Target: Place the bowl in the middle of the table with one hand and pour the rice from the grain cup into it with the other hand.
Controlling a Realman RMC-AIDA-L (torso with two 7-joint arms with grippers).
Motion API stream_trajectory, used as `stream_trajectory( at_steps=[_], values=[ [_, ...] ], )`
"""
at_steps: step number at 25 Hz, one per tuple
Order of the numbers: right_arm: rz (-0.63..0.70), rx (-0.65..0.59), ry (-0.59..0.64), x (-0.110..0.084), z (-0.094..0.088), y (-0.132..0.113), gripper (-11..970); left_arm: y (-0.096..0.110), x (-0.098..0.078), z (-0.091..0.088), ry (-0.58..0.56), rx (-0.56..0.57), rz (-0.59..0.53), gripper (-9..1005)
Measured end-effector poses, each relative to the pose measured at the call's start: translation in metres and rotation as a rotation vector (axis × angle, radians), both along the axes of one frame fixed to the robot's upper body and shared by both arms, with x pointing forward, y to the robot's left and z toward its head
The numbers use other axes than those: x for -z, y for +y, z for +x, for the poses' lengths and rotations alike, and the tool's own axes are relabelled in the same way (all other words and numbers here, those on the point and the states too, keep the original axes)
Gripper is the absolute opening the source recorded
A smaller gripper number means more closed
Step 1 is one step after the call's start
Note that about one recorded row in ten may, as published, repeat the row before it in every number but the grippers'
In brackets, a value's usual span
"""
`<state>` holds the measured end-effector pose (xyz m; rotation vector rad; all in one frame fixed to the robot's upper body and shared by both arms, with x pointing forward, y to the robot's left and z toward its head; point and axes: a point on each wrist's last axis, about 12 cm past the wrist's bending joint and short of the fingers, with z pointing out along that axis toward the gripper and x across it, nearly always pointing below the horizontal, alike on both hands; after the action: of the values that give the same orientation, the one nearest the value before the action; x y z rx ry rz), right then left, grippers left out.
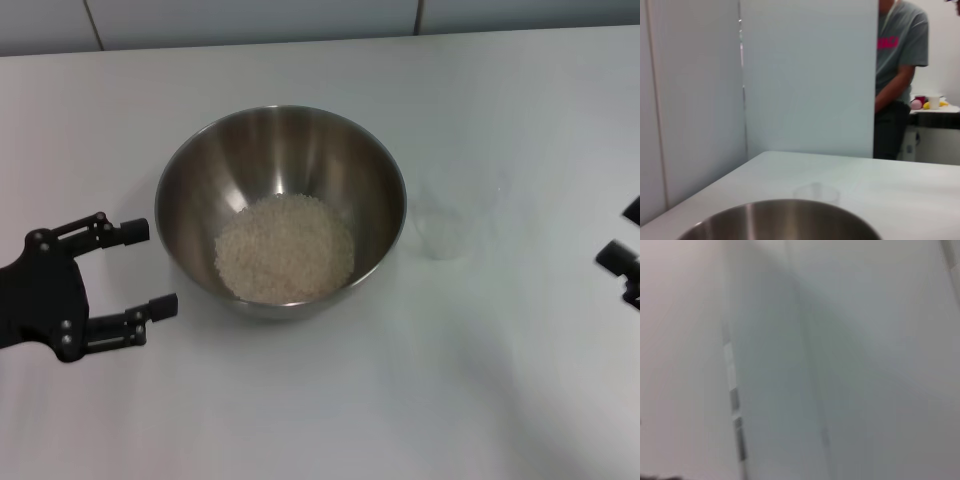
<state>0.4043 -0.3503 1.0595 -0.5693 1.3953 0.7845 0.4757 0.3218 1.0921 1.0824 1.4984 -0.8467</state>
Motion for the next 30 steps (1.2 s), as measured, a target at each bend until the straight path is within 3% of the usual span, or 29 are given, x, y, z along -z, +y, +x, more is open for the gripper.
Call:
stream_trajectory(
  at_steps=[2, 6, 10, 16, 21, 30],
  values=[
    [-0.020, -0.045, 0.019, -0.004, 0.007, 0.000, 598, 0.000, -0.001, -0.003, 0.003, 0.018, -0.011, 813],
    [-0.111, -0.199, 0.038, -0.020, 0.040, 0.008, 598, 0.001, -0.001, -0.013, 0.012, 0.050, -0.029, 813],
    [-0.153, -0.221, 0.022, -0.025, 0.055, 0.014, 598, 0.002, 0.001, -0.015, 0.009, 0.050, -0.028, 813],
    [-0.202, -0.263, -0.031, -0.032, 0.094, 0.038, 598, -0.004, 0.001, -0.014, -0.011, 0.061, -0.032, 813],
    [-0.220, -0.249, -0.059, -0.029, 0.106, 0.050, 598, -0.004, 0.000, -0.013, -0.019, 0.053, -0.035, 813],
    [-0.218, -0.232, -0.068, -0.024, 0.113, 0.058, 598, -0.006, 0.000, -0.008, -0.024, 0.048, -0.029, 813]
  ],
)
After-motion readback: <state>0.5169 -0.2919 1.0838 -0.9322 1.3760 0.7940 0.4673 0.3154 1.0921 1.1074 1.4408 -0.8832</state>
